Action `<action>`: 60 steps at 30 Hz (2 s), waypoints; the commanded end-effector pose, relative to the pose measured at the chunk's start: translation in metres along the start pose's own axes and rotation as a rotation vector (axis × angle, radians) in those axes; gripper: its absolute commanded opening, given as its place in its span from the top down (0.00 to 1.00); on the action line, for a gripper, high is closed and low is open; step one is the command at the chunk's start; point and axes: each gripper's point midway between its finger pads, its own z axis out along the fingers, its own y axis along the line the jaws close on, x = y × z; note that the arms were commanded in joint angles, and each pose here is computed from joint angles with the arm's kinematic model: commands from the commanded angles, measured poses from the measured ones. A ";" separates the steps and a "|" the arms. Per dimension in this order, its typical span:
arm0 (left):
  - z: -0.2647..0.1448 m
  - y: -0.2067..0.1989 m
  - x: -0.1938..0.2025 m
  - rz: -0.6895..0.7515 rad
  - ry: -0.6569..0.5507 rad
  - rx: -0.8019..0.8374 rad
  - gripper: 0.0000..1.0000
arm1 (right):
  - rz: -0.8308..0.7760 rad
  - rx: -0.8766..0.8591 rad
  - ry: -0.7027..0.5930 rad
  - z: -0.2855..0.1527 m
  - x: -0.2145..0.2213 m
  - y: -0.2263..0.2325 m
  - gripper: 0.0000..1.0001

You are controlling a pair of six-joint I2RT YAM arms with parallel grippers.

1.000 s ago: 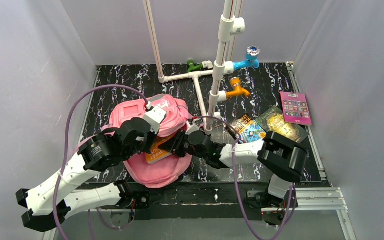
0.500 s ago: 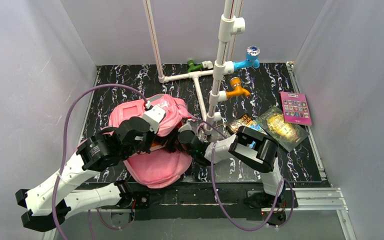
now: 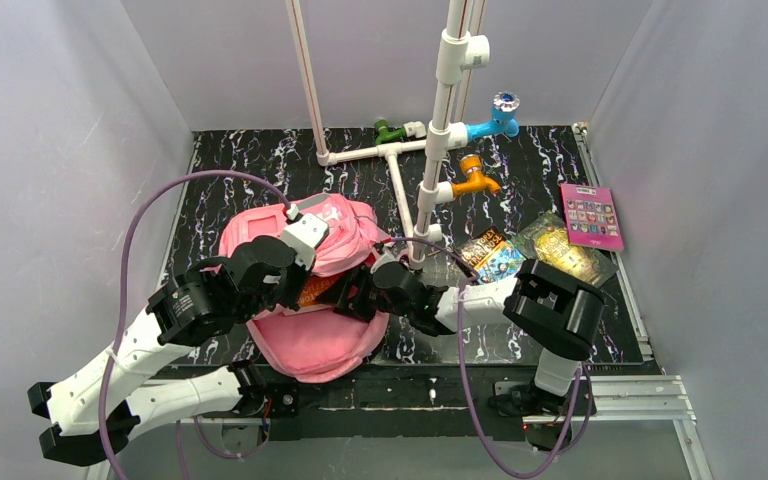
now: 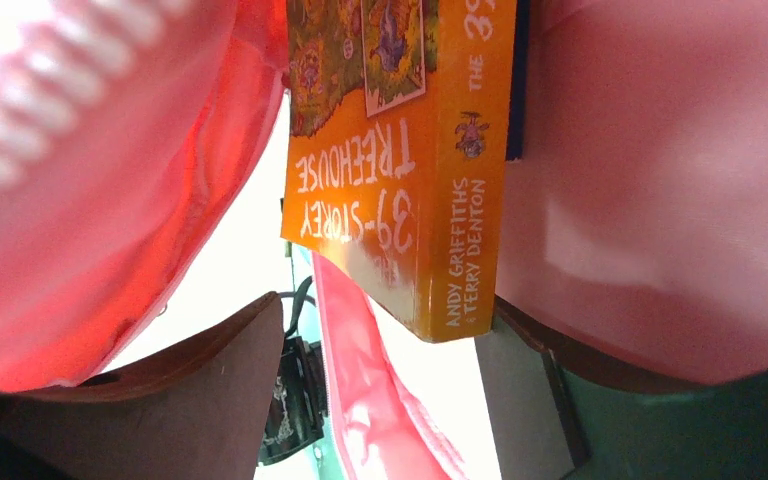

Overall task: Pack the student bag
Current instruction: Place the book in the student bag.

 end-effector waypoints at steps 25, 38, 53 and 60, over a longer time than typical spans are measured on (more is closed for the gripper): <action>-0.008 0.003 -0.026 -0.065 -0.114 -0.011 1.00 | -0.267 0.024 -0.206 -0.002 -0.056 0.011 0.38; -0.004 -0.021 -0.041 -0.119 -0.108 0.095 1.00 | -0.274 -0.058 -0.424 0.044 -0.103 0.032 0.42; 0.023 0.014 0.006 -0.109 -0.030 -0.149 1.00 | -0.341 0.152 -0.014 -0.032 -0.027 -0.006 0.28; 0.041 -0.006 0.033 -0.126 0.065 -0.080 1.00 | -0.485 0.362 -0.008 -0.163 -0.029 -0.049 0.10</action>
